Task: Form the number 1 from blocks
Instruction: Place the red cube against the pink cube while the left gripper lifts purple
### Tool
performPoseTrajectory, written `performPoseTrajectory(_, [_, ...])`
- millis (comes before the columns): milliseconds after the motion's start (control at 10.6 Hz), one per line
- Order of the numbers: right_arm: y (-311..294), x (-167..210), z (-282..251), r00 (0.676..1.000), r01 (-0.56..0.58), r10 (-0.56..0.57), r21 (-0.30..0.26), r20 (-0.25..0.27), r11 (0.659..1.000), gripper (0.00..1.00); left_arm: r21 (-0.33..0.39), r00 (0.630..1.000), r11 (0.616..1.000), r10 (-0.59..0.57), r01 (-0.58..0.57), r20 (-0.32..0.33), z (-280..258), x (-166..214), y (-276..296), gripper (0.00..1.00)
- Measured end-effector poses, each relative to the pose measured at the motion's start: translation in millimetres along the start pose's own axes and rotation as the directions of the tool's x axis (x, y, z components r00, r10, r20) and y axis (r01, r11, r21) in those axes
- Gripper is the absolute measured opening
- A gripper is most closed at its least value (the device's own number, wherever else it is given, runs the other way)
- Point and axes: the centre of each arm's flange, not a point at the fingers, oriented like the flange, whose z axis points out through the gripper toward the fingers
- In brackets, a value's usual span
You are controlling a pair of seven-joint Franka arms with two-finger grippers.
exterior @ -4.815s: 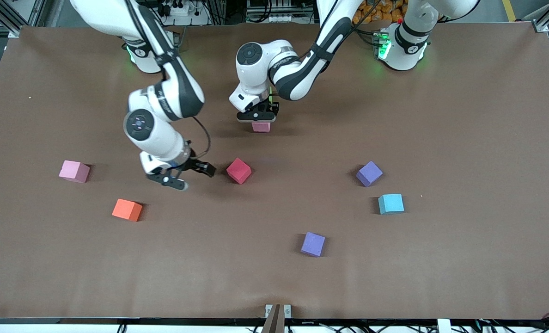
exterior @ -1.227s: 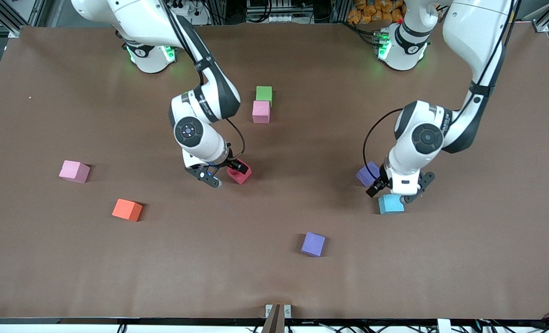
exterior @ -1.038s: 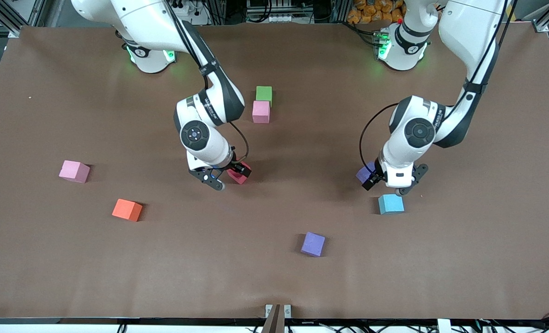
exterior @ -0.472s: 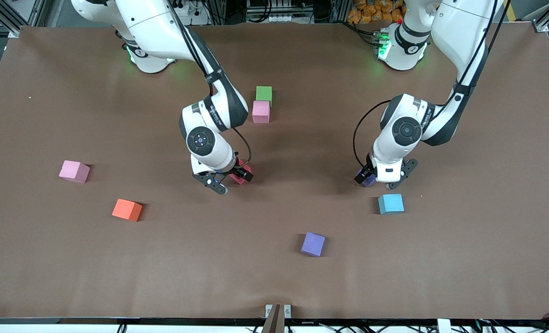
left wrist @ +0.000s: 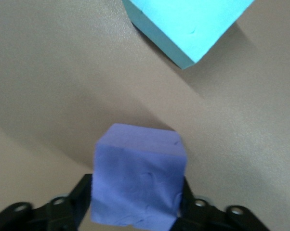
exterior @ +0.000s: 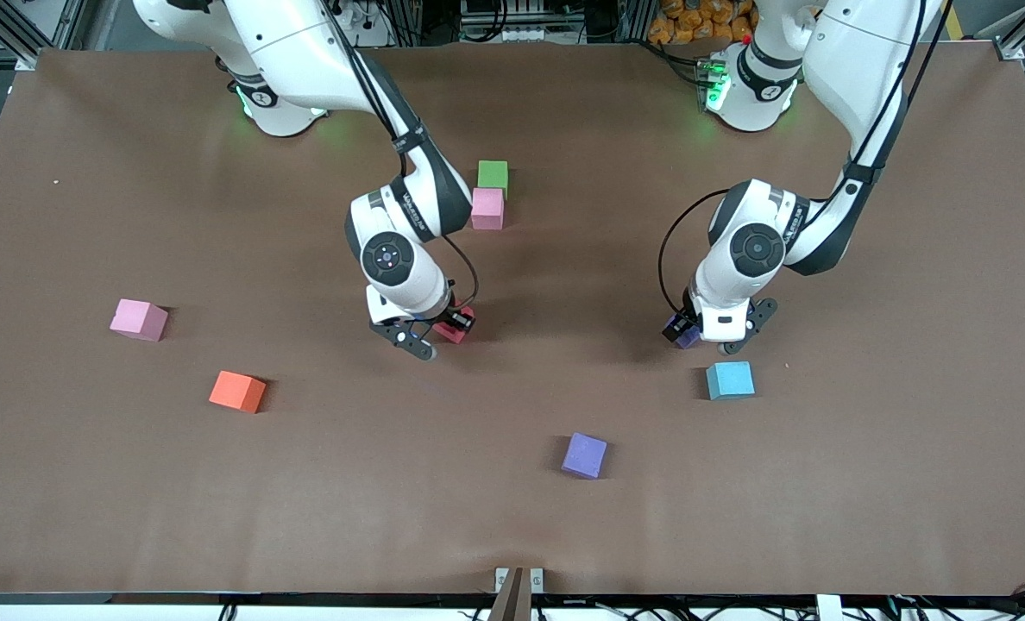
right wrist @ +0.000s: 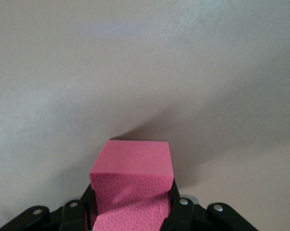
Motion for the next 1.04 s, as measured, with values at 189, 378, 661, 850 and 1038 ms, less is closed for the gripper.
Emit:
performPoseTrajectory(189, [-11,-30,-6,0.995,0.098,-0.097,-0.035,0.022,0.995,0.57,-0.003,1.000,1.000,0.003,-0.003,-0.001,-1,0,1,0.61])
performPoseTrajectory(378, [-21,-65,-21,0.980,0.200,-0.200,-0.077,0.009,0.977,0.57,-0.010,1.000,1.000,0.002,-0.002,-0.004,-4,2,4,0.61])
performPoseTrajectory(661, [-14,-101,-23,0.949,0.315,-0.314,-0.102,0.030,0.944,0.53,-0.025,0.999,0.999,0.025,-0.026,-0.039,-14,10,11,0.61])
performPoseTrajectory(850, [-8,-111,-13,0.929,0.369,-0.366,-0.119,0.050,0.922,0.53,-0.039,0.998,0.998,0.039,-0.041,-0.052,-22,11,17,0.56])
performPoseTrajectory(1038, [-3,-118,-4,0.913,0.407,-0.402,-0.132,0.065,0.904,0.53,-0.043,0.994,0.995,0.088,-0.091,-0.070,-27,-3,28,0.56])
